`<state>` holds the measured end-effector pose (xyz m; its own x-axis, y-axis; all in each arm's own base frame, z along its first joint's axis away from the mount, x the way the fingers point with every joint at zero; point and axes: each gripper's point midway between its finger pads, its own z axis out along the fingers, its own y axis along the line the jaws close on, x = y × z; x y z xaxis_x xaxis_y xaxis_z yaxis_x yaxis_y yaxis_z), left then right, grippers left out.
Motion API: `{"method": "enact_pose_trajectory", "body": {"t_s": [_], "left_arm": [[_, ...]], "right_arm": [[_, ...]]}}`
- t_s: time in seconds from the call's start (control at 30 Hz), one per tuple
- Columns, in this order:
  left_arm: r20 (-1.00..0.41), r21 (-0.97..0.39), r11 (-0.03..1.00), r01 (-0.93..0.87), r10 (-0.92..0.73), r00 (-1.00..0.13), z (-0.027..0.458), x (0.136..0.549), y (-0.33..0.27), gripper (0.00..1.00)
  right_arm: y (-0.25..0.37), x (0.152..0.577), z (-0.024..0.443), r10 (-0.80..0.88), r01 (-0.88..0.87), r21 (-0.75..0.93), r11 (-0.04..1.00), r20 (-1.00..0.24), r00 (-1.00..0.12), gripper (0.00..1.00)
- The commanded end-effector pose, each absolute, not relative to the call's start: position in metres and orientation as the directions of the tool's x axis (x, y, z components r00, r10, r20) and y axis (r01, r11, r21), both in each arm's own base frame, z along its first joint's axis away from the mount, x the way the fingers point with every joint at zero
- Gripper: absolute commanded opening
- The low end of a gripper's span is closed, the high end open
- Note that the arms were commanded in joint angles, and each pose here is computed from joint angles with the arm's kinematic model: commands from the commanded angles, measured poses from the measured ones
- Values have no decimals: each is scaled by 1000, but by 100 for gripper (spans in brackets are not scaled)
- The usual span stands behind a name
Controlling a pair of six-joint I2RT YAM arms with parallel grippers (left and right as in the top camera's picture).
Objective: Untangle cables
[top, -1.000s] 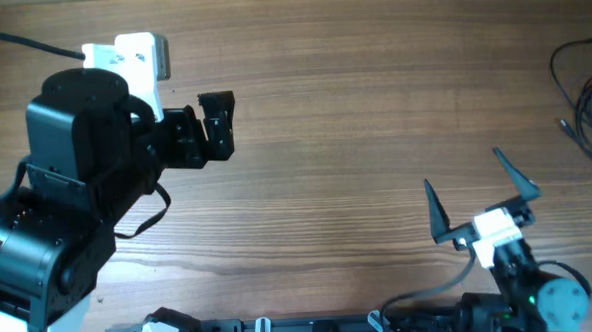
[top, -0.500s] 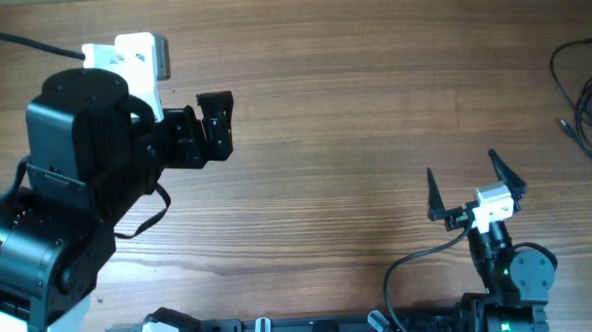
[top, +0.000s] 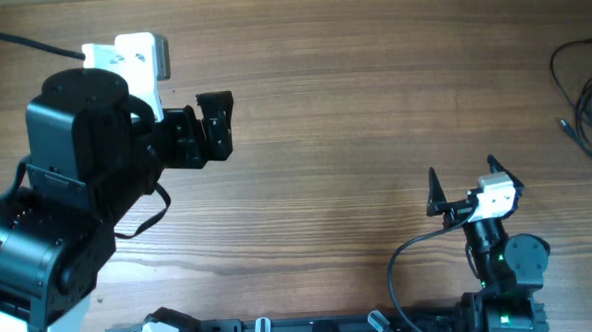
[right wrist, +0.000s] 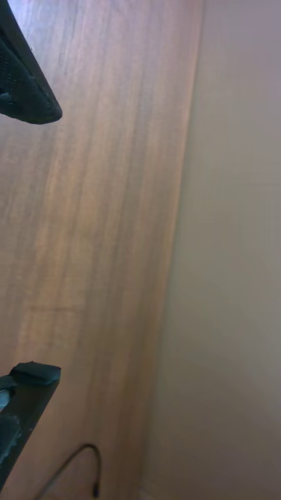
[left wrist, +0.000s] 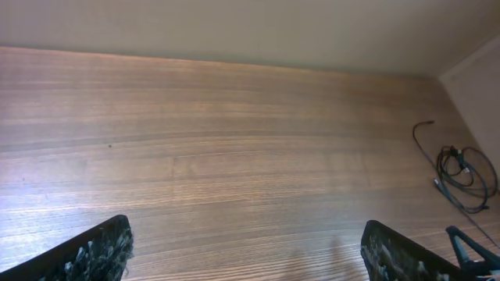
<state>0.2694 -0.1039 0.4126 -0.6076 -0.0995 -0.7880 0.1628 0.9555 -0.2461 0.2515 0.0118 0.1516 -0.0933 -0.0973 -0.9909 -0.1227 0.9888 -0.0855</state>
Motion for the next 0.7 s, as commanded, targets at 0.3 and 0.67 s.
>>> {"method": "enact_pose_trajectory", "body": {"t_s": [0.3,0.67], "left_arm": [[-806,-229,958,175,-86,-586,419,267,-102,96],[-812,-231,957,177,-89,-577,423,264,-101,96]], "right_arm": [[12,254,130,-74,-122,-52,991,-980,-184,100],[22,252,144,-84,-160,-63,985,-989,-123,100]]}}
